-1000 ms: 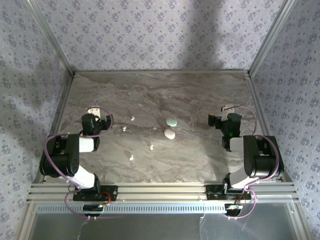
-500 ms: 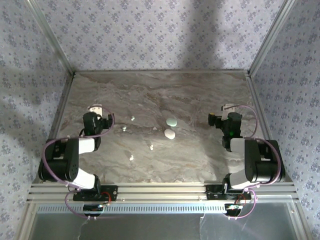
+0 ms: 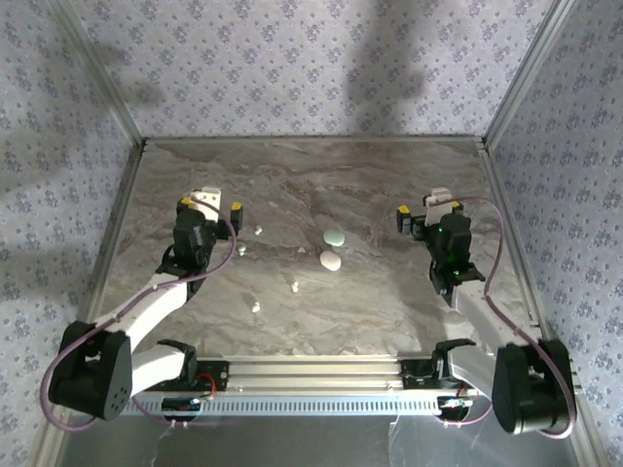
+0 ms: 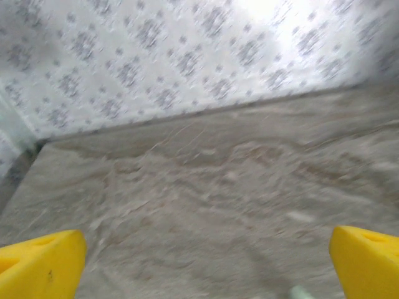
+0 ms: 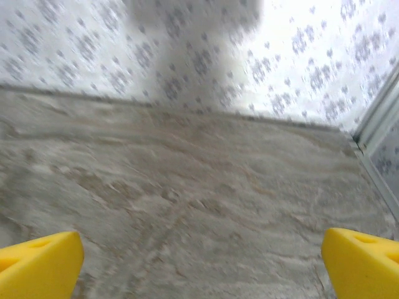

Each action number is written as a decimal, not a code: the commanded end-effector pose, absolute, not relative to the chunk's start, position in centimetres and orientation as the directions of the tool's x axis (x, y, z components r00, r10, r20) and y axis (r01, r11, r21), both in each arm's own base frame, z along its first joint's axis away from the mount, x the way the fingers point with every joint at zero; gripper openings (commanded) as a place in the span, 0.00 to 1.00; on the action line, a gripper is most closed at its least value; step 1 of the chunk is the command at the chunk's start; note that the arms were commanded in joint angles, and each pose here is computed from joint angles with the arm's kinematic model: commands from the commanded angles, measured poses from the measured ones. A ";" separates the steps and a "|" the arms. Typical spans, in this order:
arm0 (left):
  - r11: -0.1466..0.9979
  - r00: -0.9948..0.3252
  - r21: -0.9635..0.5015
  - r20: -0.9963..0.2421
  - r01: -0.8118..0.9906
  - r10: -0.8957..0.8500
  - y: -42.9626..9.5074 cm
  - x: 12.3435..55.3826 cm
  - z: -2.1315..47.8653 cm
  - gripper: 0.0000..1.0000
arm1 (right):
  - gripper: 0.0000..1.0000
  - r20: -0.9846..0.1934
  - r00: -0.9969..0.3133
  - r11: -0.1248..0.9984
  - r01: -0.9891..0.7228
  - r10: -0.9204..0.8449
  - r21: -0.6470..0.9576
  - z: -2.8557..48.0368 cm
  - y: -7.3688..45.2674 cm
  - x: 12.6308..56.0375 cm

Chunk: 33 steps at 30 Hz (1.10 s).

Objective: Insert the wireless bluetooth earbuds into the charging case

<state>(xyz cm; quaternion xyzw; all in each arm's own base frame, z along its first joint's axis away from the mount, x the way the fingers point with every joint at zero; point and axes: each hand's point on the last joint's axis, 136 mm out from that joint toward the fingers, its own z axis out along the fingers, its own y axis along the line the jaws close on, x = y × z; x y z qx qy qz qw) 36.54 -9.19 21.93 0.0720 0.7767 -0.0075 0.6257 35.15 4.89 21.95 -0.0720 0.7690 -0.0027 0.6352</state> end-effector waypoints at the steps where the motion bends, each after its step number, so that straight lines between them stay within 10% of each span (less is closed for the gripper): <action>1: 0.978 -0.242 -0.068 -0.970 0.197 -0.018 -12.0 35.1 24.0 1.00 | 1.00 -0.977 -0.207 0.994 -0.106 -0.042 -0.021 23.6 5.6 33.4; 14: 0.872 -0.435 -0.180 -0.900 0.456 0.042 -18.6 28.2 20.3 1.00 | 1.00 -0.752 -0.529 0.909 0.096 0.392 0.406 19.7 4.1 31.4; 33: 0.935 -0.522 -0.319 -0.830 0.157 -0.195 -13.3 30.7 16.5 1.00 | 0.91 -0.468 -0.867 0.886 -0.342 -0.169 0.313 10.4 18.6 31.2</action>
